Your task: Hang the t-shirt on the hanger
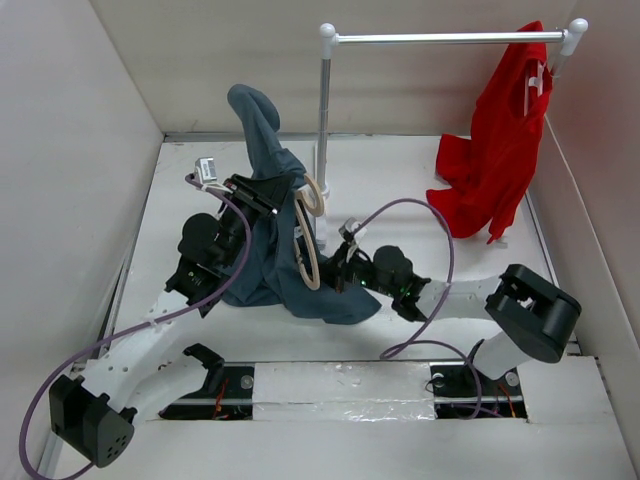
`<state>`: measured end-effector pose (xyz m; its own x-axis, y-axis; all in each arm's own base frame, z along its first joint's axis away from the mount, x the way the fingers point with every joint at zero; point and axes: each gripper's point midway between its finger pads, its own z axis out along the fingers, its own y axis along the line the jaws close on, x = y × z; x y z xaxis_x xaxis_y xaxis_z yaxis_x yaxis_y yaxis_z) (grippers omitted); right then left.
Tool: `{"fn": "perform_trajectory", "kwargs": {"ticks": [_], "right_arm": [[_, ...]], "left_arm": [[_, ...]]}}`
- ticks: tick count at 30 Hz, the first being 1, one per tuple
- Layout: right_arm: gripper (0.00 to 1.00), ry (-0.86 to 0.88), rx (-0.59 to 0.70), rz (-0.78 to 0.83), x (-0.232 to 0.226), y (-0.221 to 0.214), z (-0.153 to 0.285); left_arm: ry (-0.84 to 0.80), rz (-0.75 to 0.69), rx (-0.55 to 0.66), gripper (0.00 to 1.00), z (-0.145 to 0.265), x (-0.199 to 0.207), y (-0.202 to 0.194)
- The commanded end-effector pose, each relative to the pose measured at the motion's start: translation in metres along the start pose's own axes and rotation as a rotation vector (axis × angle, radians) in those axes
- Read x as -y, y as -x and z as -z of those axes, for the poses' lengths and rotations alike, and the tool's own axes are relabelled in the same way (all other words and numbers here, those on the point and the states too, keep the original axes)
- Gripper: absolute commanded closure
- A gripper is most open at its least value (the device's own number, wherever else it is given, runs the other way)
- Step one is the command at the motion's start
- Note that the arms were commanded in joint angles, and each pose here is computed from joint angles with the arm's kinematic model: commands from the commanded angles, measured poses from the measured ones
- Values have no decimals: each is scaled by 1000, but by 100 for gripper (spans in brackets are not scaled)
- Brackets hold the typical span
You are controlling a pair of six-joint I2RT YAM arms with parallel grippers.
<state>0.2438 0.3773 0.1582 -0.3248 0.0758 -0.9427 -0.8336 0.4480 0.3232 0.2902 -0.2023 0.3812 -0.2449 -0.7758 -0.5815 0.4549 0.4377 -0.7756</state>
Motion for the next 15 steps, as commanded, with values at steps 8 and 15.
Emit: {"fn": "perform_trajectory", "kwargs": {"ticks": [8,15], "right_arm": [[100,53,66,-135,-71,-22,38],[100,26,-37,-190,-98,-48,62]], "left_arm": [[-157,91,369,100,-8,44,80],[-133,34,462,100,-18,42,97]]}}
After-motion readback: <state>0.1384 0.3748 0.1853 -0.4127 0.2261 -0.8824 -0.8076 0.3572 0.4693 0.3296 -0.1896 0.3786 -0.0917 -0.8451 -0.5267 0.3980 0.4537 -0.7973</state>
